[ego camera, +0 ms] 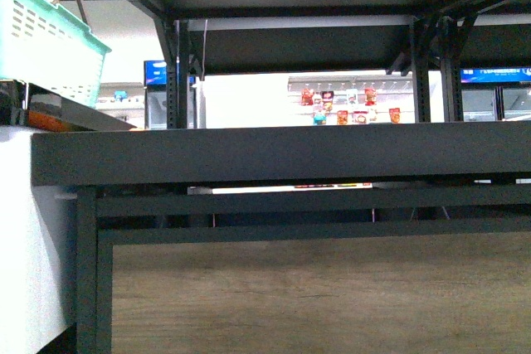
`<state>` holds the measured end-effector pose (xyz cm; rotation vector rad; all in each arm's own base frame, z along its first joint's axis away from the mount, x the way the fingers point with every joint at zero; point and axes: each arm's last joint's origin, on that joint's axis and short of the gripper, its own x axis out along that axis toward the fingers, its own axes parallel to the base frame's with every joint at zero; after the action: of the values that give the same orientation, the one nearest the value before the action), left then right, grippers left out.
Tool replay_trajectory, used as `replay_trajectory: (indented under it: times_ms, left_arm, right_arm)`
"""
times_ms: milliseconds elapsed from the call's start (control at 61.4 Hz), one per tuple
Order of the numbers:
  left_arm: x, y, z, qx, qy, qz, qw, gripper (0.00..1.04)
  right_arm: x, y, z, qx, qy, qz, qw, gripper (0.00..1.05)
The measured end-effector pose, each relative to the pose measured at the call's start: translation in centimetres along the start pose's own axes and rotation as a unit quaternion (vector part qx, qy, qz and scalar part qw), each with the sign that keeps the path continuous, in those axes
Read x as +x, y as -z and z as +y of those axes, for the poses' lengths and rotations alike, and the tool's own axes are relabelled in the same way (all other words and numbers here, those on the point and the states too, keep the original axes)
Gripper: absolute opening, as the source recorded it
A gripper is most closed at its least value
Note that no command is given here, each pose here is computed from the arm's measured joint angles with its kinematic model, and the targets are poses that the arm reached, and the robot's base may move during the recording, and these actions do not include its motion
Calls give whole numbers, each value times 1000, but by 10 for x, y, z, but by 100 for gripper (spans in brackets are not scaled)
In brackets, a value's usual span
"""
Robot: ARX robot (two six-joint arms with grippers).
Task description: Pick lemon from shelf
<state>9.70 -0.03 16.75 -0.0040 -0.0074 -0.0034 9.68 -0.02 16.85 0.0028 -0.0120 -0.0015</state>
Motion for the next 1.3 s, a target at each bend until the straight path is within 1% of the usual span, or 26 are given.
replay_trajectory:
  times_ms: [1303]
  left_arm:
    - [0,0,0,0,0,0,1000,97]
  right_arm:
    - [0,0,0,0,0,0,1000,97]
